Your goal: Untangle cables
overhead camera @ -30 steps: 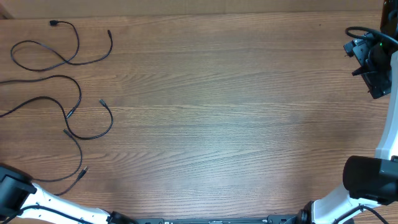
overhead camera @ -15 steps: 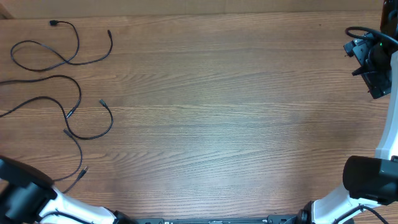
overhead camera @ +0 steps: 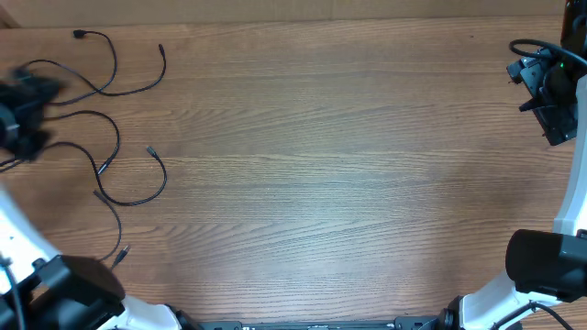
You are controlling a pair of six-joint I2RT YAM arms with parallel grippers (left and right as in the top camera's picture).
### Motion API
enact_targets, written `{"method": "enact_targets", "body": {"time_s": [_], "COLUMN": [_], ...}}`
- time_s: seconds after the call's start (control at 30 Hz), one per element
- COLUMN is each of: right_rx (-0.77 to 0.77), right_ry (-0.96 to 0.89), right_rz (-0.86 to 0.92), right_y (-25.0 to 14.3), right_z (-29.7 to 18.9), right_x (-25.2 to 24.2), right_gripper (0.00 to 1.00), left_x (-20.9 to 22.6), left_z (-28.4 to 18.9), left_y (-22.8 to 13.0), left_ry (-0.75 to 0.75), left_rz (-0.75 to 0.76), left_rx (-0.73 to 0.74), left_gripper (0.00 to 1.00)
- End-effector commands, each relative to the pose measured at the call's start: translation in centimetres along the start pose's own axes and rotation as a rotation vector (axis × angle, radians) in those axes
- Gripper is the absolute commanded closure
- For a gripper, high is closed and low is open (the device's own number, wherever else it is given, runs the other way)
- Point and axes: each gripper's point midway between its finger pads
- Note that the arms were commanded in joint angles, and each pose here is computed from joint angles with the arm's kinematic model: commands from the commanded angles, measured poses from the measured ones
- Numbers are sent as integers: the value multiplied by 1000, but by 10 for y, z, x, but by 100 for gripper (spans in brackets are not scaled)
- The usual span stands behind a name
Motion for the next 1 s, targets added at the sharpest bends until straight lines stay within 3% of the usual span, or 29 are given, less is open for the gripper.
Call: {"method": "enact_targets", "body": {"time_s": [0.0,0.37,0.63,0.97], "right_rx": [-17,-17,-17,-17], "right_ry": [-8,-8,-8,-8], "right_rz": [-4,-4,-4,-4], "right_y": [2,2,2,2], "right_z": [-2,-2,-2,-2], "right_x": [-2,-2,-2,-2], "right_gripper": [0,0,0,0], "left_x": [-55,-79,-109,-123], "left_z": [21,83,96,99], "left_y": [-75,-215,-298,-328], "left_ry": [-133,135,44,-14], "left_rz": [299,759,986,1073], "left_rx": [214,381,449,446], "left_gripper": [0,0,0,0]}}
Point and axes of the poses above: each gripper's point midway between its finger pads, its own z axis out along the fingers, its own x axis along the line the jaws close on, y = z × x, and after that the axes turned 10 degrees about -z, right-handed
